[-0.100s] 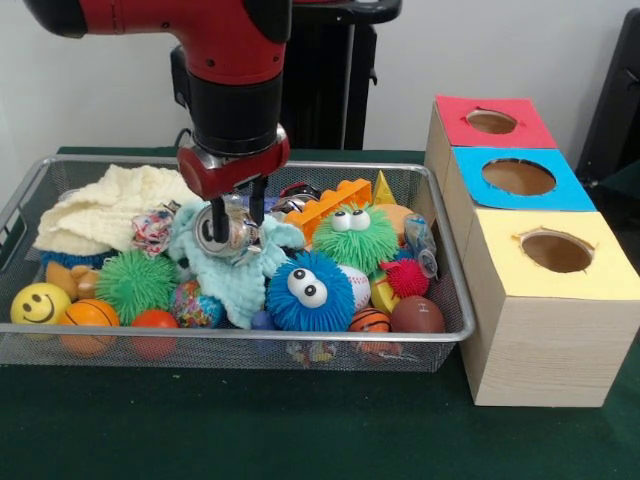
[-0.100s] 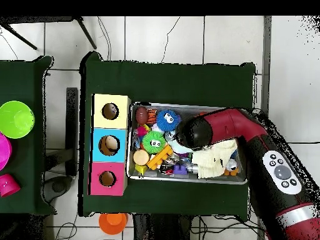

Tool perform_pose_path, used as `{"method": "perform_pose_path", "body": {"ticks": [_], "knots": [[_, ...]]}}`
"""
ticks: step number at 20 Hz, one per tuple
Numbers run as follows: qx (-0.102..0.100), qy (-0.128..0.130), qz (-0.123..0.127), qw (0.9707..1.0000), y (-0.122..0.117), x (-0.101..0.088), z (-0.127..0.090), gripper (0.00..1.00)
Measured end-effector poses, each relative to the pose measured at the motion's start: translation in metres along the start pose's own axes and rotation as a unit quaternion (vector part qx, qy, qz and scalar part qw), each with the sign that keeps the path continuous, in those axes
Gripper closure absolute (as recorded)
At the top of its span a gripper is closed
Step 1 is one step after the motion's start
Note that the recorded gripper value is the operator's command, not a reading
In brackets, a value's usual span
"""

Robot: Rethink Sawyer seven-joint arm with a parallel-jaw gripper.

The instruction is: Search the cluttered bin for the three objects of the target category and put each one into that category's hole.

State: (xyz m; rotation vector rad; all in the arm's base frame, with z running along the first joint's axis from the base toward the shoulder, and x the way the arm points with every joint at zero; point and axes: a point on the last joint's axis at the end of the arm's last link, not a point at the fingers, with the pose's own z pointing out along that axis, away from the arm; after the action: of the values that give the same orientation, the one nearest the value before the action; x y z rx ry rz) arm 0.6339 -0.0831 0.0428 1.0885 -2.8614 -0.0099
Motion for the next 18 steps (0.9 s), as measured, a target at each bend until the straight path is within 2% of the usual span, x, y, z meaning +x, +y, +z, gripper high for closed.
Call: {"method": "perform_pose_path", "body": {"ticks": [1, 6, 14, 18], "knots": [[-0.002, 0.001, -0.001, 1.0000, 0.002, -0.001, 0.000, 0.00], [-0.010, 0.005, -0.007, 0.9999, 0.012, -0.008, 0.002, 0.00], [-0.010, 0.005, -0.009, 0.9999, 0.014, -0.011, 0.002, 0.00], [-0.008, 0.002, -0.005, 1.0000, 0.011, -0.012, -0.005, 0.00]]}}
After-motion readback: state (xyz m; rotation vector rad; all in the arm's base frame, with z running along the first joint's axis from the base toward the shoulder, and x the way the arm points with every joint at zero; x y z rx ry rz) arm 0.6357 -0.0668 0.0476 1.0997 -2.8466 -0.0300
